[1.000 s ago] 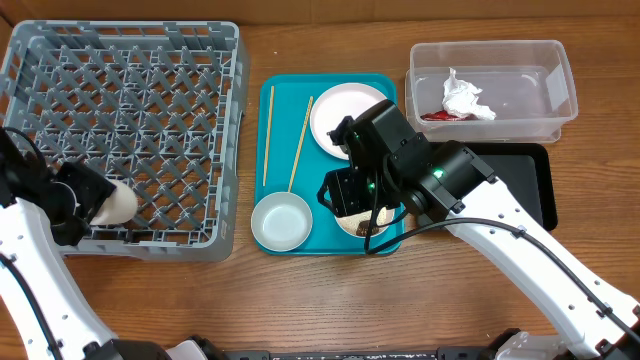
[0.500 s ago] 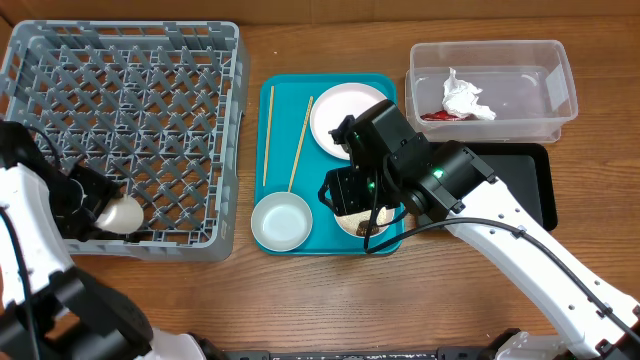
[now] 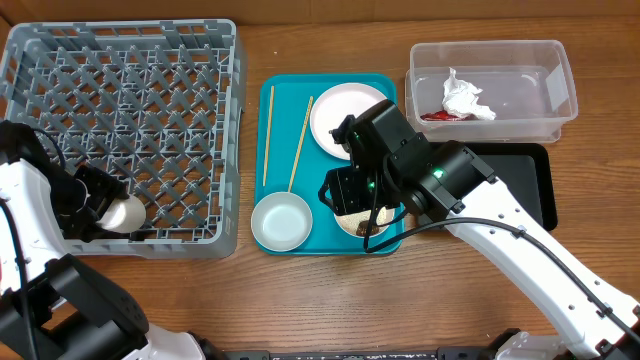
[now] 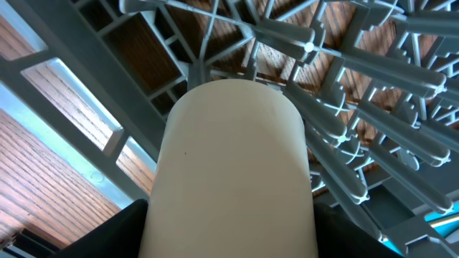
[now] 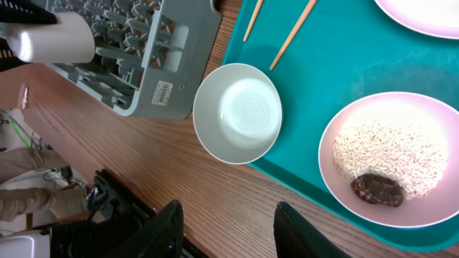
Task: Sort waste into correct bins and load items into the dishwasher
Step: 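Place the white cup upside down in the dish rack with left gripper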
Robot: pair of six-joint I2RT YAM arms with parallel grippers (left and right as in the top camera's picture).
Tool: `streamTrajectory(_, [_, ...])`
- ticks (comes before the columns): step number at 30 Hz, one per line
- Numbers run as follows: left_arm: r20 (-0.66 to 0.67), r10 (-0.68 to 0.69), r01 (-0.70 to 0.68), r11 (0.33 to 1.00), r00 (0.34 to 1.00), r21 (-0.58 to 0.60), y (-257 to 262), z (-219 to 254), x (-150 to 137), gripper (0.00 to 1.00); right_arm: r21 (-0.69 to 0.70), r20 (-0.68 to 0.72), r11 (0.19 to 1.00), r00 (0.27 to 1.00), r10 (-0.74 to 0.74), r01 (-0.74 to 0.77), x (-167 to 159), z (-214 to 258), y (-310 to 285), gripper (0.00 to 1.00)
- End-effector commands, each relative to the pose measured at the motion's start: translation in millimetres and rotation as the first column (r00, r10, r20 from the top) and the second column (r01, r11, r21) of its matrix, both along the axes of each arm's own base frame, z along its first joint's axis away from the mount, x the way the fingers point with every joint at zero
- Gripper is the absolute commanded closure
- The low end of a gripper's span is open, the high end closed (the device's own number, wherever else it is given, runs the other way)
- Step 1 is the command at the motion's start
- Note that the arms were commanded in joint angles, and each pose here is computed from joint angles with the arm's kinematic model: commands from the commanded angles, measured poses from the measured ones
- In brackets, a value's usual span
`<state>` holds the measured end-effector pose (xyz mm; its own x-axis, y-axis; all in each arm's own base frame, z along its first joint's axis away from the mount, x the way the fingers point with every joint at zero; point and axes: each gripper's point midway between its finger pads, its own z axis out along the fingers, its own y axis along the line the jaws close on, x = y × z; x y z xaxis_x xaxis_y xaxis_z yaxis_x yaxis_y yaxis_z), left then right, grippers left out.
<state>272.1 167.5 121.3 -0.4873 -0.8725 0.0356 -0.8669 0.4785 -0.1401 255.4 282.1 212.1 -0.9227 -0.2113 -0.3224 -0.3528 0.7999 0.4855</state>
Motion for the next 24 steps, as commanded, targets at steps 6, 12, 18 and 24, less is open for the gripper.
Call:
streamTrajectory(6, [0.057, -0.051, 0.050, 0.999, 0.997, 0.010, -13.0, 16.7, 4.3, 0.43, 0.011, 0.024, 1.000, 1.000, -0.007, 0.006, 3.1, 8.0, 1.8, 0.58])
streamTrajectory(12, [0.109, -0.054, 0.050, 0.998, 0.993, 0.036, -17.0, 36.2, 1.7, 0.41, 0.012, 0.024, 1.000, 1.000, -0.007, 0.007, 3.2, 8.1, 1.9, 0.57])
streamTrajectory(18, [0.112, -0.055, 0.050, 0.998, 0.992, 0.046, -18.8, 41.7, -2.1, 0.37, 0.012, 0.024, 1.000, 1.000, -0.007, 0.007, 3.3, 8.1, 1.9, 0.58])
streamTrajectory(24, [0.081, -0.061, 0.057, 0.997, 0.995, 0.049, -18.5, 31.3, -3.0, 0.36, 0.013, 0.022, 1.000, 1.000, -0.009, 0.009, 3.2, 8.1, 1.9, 0.58])
